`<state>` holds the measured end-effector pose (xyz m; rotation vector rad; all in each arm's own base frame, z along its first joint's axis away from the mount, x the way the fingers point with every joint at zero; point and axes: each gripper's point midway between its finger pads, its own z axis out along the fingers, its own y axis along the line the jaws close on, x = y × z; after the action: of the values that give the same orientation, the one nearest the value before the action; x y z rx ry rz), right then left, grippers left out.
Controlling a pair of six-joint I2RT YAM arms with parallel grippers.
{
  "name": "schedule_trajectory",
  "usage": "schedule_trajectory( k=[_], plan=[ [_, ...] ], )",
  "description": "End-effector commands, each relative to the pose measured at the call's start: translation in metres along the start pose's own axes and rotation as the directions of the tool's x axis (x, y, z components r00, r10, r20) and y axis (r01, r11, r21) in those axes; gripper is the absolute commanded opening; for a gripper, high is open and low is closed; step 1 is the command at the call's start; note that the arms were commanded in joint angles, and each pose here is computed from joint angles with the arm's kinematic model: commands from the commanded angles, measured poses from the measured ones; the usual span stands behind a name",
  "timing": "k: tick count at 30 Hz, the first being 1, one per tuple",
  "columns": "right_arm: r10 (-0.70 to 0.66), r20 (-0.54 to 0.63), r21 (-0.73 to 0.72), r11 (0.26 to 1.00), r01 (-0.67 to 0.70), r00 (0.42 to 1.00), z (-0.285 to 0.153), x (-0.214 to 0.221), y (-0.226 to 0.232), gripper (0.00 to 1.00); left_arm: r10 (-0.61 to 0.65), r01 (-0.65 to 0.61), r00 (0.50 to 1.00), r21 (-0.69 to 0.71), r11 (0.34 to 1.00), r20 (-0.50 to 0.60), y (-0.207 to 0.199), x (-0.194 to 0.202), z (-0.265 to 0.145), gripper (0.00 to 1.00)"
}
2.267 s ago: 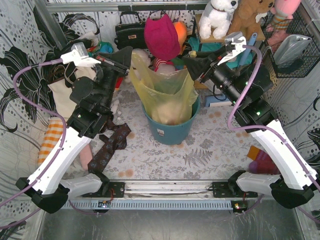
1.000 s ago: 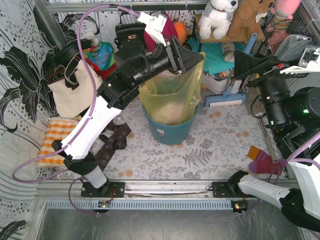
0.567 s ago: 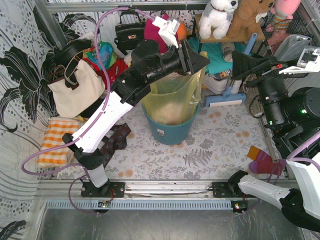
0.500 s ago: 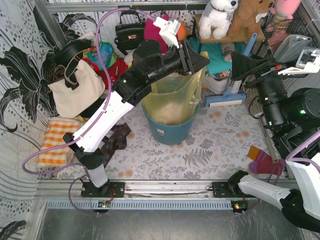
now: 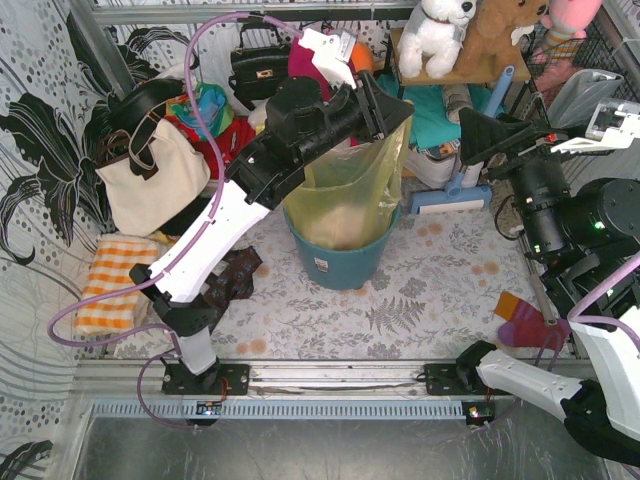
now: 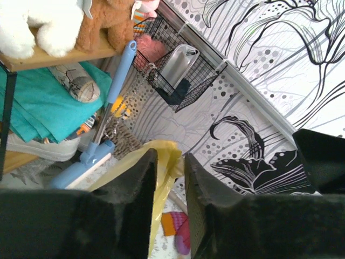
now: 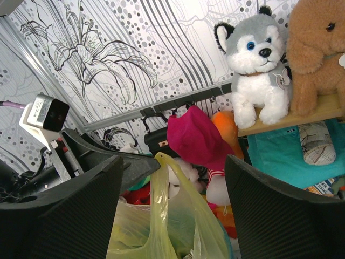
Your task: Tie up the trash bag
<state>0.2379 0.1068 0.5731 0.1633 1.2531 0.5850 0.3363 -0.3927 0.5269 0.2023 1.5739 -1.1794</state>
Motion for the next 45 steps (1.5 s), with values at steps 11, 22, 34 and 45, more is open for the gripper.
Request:
schedule_trajectory(
  k=[11, 22, 34, 45],
  plan=[
    [-0.016, 0.0, -0.108, 0.994, 0.016, 1.0, -0.002, 0.014, 0.014, 0.74, -0.086, 0.094, 0.995, 0.154, 0.984, -0.06, -0.015, -0.007, -0.014, 0.0],
    [0.085, -0.075, -0.137, 0.986, -0.095, 0.994, 0.004, 0.06, 0.017, 0.58, -0.202, 0.236, 0.97, 0.309, 0.922, -0.138, -0.028, -0.021, -0.041, 0.0],
    [0.028, -0.01, -0.363, 0.931, -0.03, 1.0, 0.002, 0.058, 0.053, 0.64, -0.267, 0.352, 0.935, 0.514, 0.782, -0.235, -0.063, -0.033, -0.057, 0.0],
    [-0.3, 0.108, -0.532, 0.788, 0.31, 0.948, 0.011, 0.083, 0.075, 0.66, -0.269, 0.365, 0.929, 0.512, 0.778, -0.254, -0.061, -0.03, -0.059, 0.0]
  ],
)
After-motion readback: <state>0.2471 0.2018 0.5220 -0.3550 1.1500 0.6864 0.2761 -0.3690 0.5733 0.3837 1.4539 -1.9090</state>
